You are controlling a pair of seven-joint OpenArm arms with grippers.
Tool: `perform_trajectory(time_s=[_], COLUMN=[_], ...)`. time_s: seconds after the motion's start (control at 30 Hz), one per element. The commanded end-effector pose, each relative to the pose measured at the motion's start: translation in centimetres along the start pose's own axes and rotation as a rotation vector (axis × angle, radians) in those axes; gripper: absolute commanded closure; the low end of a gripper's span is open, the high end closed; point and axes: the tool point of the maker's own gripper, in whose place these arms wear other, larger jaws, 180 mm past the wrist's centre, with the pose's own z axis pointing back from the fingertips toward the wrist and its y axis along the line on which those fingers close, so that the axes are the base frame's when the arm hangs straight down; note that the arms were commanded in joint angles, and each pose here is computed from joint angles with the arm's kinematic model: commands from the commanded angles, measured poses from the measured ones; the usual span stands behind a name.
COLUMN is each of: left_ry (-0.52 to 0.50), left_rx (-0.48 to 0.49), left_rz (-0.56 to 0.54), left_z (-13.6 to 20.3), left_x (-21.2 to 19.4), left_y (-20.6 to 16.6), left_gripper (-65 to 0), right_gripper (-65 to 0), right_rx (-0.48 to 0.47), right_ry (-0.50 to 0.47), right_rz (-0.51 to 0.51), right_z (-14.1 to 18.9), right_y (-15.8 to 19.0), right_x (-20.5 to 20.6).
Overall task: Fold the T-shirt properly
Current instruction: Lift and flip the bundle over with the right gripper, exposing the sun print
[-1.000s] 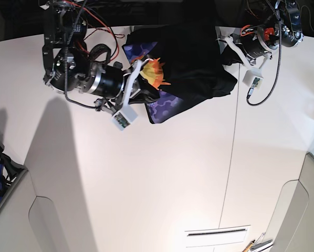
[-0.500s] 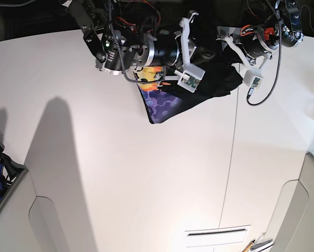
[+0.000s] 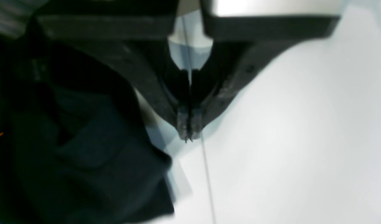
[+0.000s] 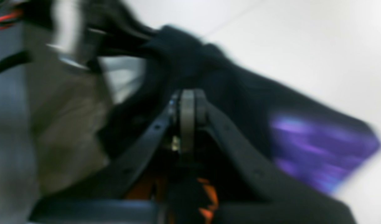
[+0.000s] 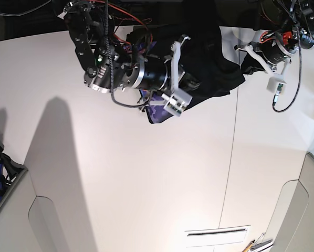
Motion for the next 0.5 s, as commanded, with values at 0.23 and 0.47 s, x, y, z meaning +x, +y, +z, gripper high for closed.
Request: perform_trajectory(time_s=[0.23,0.47], left_ry=[-0.146,-0.196], left_rx=[-0.349,-0.615], left_rz=[0.008,0.104], left_z=[2.4,4.3], left_x=[3.4,4.1], left_y=[-6.5,-11.0], left_gripper=[0.0,0.0], right_gripper=[0.0,0.0], right_rx=[-0.159,-0.133], right_ry=[-0.121,-0.035], right_rz=[-0.074,-0.172], right_z=[2.4,-0.6], right_y=[-7.0,-9.3], right_x=[2.3,-0.7])
